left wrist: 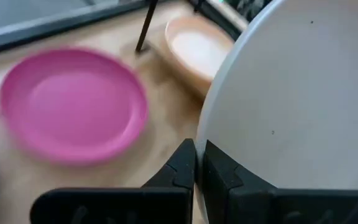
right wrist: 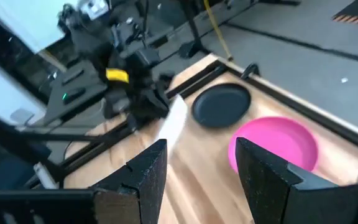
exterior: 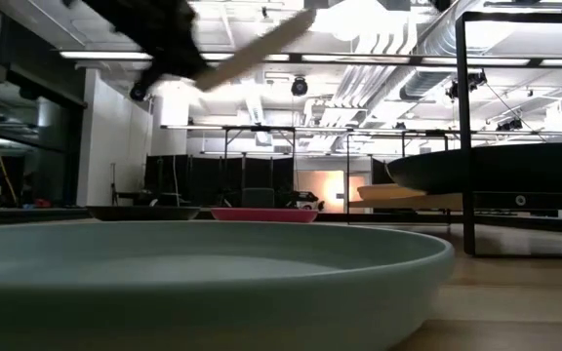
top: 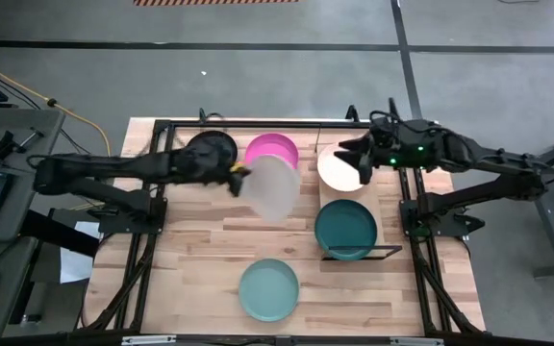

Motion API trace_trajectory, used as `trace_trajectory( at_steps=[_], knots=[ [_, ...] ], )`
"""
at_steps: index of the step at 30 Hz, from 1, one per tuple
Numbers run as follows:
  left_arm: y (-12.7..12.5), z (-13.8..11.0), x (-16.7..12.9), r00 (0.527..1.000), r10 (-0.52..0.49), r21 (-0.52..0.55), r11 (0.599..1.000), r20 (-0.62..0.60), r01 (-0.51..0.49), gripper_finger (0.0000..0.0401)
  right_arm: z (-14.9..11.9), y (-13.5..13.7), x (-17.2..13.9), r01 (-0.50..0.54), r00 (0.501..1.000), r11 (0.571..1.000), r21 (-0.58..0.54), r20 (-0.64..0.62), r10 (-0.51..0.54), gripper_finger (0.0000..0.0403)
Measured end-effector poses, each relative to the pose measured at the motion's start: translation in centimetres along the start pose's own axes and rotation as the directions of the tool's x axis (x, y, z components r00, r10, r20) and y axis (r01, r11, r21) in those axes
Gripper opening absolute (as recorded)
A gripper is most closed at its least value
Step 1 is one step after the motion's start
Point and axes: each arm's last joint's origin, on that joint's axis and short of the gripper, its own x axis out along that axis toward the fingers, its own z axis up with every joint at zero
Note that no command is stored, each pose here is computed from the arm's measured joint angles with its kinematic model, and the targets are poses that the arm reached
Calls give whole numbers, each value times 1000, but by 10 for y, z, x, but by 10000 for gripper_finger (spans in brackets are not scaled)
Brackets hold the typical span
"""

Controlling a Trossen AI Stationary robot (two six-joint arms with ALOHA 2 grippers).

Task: Place and stack plates onto a shelf
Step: Stack the white plate on top of the light red plate

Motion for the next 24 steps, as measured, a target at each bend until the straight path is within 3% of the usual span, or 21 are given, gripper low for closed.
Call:
trace_trajectory(
  at_steps=[5,11,17,24],
  knots=[
    [4,7,78,997,21,-57,998,73,-17,1,4,-3,-13,42,997,999,9,66,-43,172],
    [2,28,154,998,34,-171,985,61,-23,1,6,-6,-15,135,983,991,20,121,-136,172],
    [-20,60,197,999,5,-319,948,37,7,1,6,-5,-13,135,984,991,21,116,-137,172],
    [-39,64,227,999,-38,-321,947,-8,33,1,6,-6,-13,136,984,991,19,116,-137,172]
  ],
)
